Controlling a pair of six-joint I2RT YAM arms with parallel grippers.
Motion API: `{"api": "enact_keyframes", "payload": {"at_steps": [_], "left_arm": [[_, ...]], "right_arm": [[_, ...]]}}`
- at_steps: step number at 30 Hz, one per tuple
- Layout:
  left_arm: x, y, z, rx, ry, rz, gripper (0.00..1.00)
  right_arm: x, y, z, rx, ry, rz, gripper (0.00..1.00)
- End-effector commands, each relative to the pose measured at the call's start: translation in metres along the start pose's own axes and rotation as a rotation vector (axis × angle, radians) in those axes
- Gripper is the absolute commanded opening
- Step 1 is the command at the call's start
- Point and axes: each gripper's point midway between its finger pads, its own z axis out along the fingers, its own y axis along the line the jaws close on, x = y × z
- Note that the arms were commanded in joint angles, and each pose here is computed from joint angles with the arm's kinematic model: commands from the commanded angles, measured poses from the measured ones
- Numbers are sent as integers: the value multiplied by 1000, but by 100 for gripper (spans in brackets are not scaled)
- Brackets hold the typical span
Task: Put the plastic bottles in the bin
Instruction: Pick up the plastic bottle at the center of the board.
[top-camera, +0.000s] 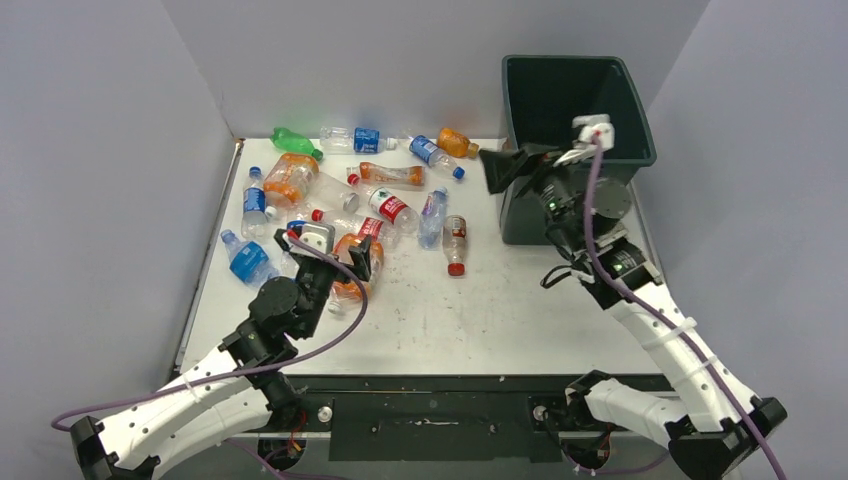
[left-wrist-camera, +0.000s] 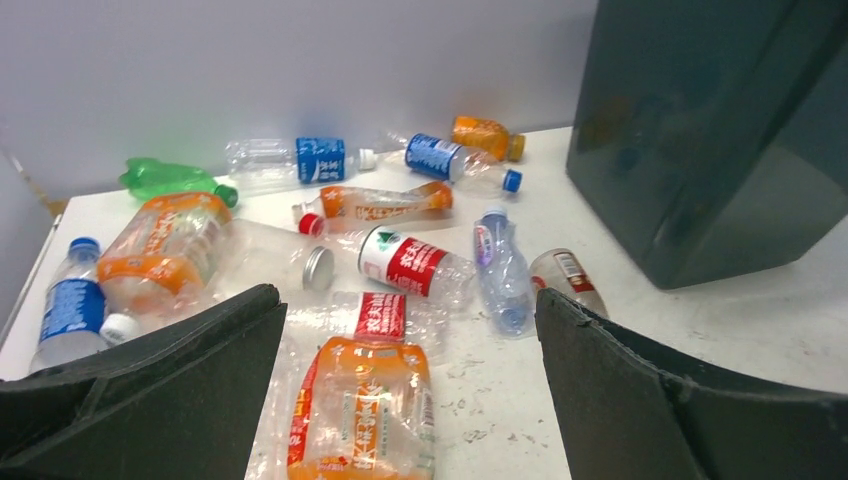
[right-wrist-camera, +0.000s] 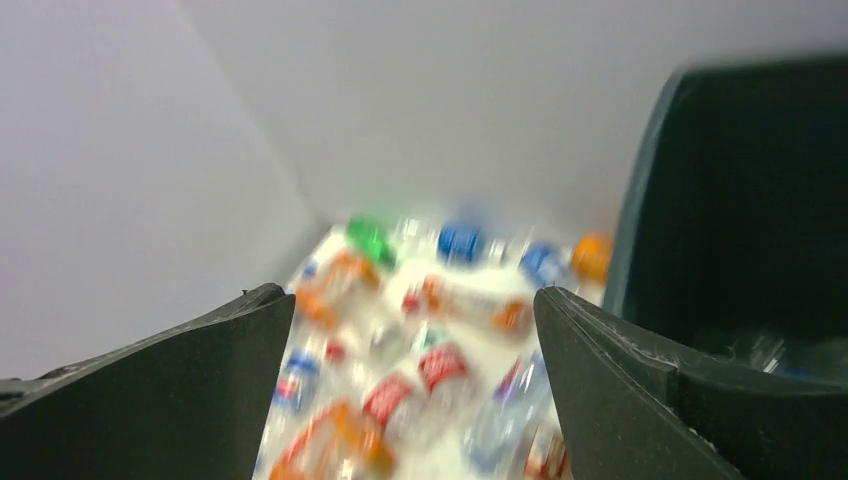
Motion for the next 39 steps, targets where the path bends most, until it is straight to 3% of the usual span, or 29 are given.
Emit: {"api": "enact_keyframes", "payload": {"at_steps": [1, 7, 12, 17, 26, 33, 39], "left_arm": [[-15, 18, 1, -107, -4, 12, 96], [-6, 7, 6, -71, 50, 20, 96], [13, -14, 15, 15, 120, 64, 96], [23, -22, 18, 47, 146, 82, 96], [35, -36, 21, 111, 176, 92, 96], [32, -38, 19, 125, 163, 83, 96], [26, -36, 17, 121, 147, 73, 96]], "right_arm": [[132, 26, -25, -181, 392, 113, 93], [207, 11, -57, -125, 428, 186, 90], [270, -43, -72, 116, 521, 120, 90], [301, -70, -70, 228, 515, 103, 94], [347, -75, -42, 277, 563, 59, 98], [375, -82, -26, 306, 612, -13, 91], [403, -92, -25, 331, 665, -68, 78]]}}
